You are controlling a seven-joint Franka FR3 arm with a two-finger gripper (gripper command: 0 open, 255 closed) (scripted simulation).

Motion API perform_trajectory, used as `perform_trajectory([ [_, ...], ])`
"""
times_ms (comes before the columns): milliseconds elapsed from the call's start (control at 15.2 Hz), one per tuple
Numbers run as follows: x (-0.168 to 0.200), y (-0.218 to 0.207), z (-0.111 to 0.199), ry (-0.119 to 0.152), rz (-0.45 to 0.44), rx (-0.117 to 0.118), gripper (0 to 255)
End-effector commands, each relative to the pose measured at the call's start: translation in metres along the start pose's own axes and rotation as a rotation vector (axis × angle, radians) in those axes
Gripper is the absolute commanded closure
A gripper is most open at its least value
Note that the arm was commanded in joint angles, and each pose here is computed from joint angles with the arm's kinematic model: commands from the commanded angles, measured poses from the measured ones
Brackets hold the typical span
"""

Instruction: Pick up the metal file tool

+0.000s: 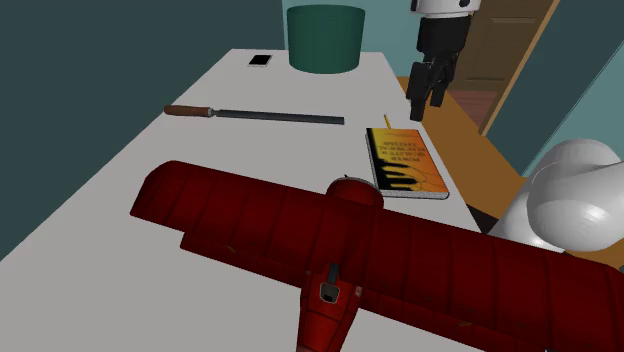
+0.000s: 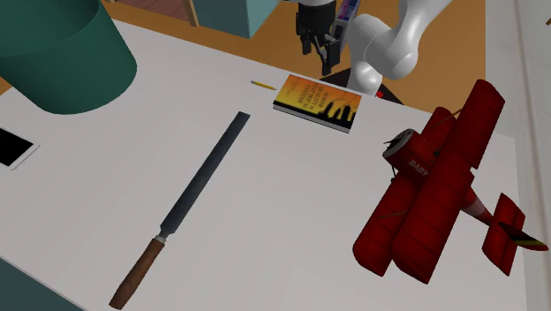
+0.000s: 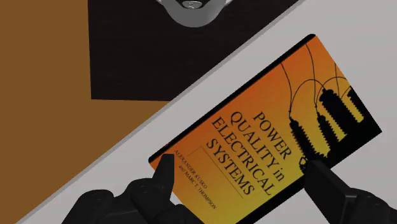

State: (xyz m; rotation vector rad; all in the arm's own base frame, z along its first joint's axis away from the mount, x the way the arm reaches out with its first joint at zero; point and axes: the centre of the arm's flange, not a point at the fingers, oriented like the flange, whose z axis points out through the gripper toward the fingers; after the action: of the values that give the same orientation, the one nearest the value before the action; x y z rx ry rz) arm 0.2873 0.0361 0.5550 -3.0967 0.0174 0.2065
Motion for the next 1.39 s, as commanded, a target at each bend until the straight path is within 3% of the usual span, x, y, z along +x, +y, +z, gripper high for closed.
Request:
perform_trajectory([
  [0, 0.0, 0.0, 0.0, 0.0, 0.0, 0.0, 0],
  [660, 0.126, -0.014, 0.005, 0.034, -0.216, -0.001, 0],
  [1320, 0.245, -0.054, 0.006, 0.069, -0.432, -0.001, 0],
])
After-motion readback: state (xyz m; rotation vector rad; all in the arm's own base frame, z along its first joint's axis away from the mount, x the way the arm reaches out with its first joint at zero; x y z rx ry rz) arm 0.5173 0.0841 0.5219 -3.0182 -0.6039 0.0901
